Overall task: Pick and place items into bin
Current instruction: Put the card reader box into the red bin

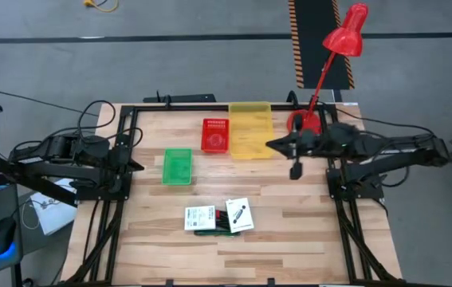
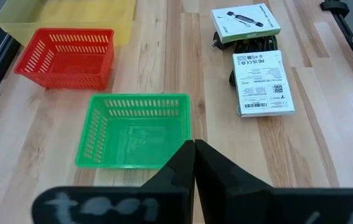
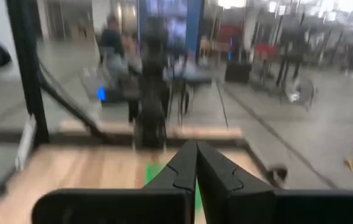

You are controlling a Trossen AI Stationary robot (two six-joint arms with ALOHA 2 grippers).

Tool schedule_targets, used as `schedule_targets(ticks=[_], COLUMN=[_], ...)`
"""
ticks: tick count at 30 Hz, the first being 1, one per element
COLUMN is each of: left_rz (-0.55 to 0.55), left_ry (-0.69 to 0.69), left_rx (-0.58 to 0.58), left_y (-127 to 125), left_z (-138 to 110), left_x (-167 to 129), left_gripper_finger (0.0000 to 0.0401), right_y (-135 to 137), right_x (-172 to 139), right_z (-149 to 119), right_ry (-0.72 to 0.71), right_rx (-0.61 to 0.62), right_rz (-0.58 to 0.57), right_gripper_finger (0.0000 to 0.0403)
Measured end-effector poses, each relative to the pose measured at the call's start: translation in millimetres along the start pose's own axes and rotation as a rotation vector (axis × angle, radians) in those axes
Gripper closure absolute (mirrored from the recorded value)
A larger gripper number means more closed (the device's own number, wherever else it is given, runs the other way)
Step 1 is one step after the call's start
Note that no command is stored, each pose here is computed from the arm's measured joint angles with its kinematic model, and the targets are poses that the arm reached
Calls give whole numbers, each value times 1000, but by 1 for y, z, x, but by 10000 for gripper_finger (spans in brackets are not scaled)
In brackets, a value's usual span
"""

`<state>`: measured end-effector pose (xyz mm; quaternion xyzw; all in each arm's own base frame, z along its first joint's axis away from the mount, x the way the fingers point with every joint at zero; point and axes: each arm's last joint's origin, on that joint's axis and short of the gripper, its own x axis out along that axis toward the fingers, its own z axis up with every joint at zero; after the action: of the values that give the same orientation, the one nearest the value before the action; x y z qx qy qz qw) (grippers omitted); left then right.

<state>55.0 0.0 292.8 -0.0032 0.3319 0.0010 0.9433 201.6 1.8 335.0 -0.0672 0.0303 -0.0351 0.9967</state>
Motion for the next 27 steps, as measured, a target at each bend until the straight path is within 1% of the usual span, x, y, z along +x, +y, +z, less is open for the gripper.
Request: schedule_targets(ticks=[3, 8, 12, 15, 19, 21, 24, 27], left_rz=[0, 0, 0, 0, 0, 0, 0, 0], left_ry=[0, 0, 0, 0, 0, 0, 0, 0], left_rx=[6, 4, 7, 0, 7, 4, 7, 8], left_y=[0, 0, 0, 0, 0, 0, 0, 0], left_z=[0, 0, 0, 0, 0, 0, 0, 0], left_x=[0, 0, 0, 0, 0, 0, 0, 0], left_gripper_finger=[401, 401, 401, 401, 401, 401, 401, 401], right_y=[3, 7, 10, 14, 19, 22, 26, 30], right_x=[14, 34, 44, 45, 39, 35, 31, 26], right_z=[-13, -31, -45, -55, -67, -72, -77, -82], right_ry=[90, 185, 270, 361, 501, 563, 641, 708], right_rx=[-5, 77, 106, 117, 98, 111, 162, 273], right_rz=[5, 9, 11, 22, 46, 51, 47, 19], right_gripper_finger=[399, 399, 399, 399, 399, 399, 399, 399])
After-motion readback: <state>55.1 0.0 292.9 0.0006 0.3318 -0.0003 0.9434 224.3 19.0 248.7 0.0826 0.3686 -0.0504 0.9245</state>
